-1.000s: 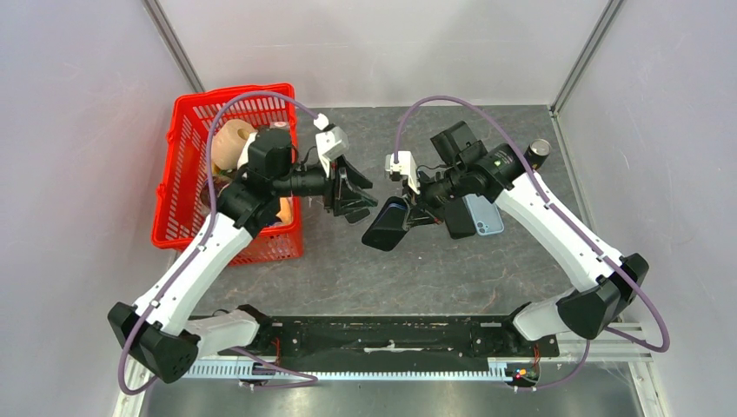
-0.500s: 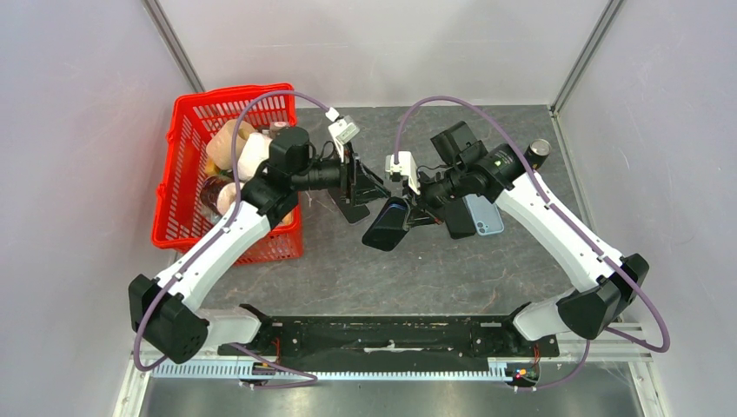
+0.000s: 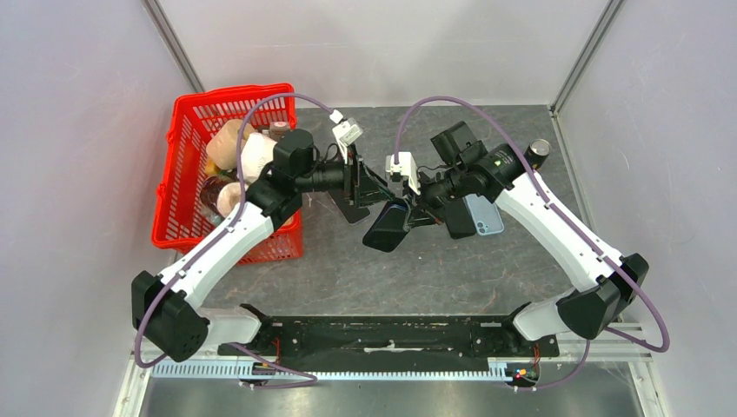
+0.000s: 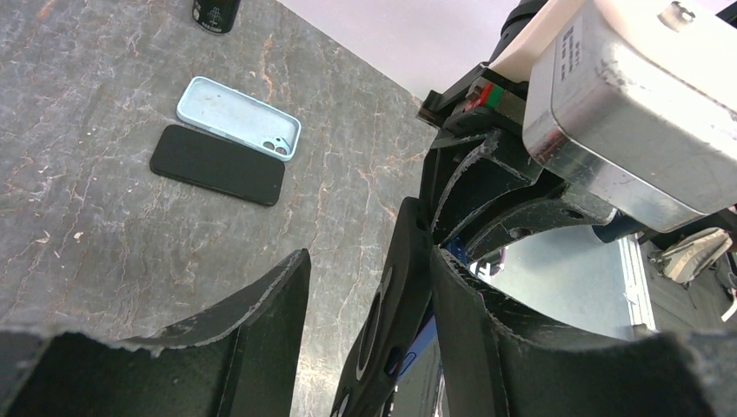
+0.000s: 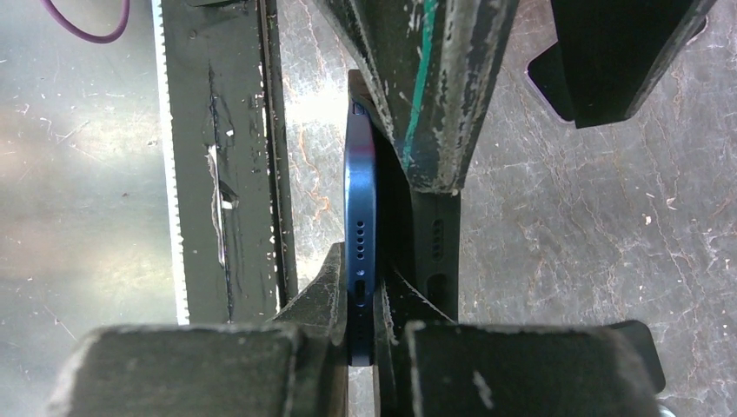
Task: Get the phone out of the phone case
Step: Remove the phone case from the phone.
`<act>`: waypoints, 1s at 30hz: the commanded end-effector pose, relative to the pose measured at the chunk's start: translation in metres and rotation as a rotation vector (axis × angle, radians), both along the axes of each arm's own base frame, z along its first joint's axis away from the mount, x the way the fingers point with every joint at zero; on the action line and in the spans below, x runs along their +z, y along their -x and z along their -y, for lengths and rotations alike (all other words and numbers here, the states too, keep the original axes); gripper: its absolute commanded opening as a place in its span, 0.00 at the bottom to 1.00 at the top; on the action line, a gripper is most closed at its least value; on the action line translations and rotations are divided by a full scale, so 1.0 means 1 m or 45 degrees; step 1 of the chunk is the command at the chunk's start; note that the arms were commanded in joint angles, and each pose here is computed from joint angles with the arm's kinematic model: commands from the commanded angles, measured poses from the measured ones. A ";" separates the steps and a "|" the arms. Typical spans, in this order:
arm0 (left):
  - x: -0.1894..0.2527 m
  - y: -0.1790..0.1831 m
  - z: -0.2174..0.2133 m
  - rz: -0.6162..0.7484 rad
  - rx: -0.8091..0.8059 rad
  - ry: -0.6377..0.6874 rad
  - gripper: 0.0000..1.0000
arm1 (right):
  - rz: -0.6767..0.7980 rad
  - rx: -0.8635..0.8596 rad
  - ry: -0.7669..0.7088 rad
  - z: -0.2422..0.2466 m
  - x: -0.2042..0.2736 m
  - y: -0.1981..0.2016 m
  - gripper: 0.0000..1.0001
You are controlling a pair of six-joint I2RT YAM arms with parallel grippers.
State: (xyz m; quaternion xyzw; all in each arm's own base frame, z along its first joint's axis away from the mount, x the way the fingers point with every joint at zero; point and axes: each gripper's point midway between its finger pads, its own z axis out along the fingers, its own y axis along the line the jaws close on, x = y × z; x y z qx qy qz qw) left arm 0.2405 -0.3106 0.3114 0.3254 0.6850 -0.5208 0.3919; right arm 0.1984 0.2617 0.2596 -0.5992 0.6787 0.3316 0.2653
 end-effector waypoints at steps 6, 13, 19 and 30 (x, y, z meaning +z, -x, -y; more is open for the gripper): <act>-0.005 0.006 0.006 -0.002 -0.042 0.013 0.60 | 0.073 0.034 -0.106 -0.011 0.027 -0.003 0.00; -0.011 0.016 0.009 -0.001 -0.092 0.006 0.61 | 0.074 0.016 -0.093 -0.010 0.026 -0.006 0.00; -0.010 0.020 0.010 -0.007 -0.117 0.024 0.61 | 0.058 0.018 -0.086 -0.011 0.022 -0.005 0.00; -0.022 0.017 0.012 -0.004 -0.116 -0.010 0.62 | 0.058 0.024 -0.102 -0.012 0.025 -0.004 0.00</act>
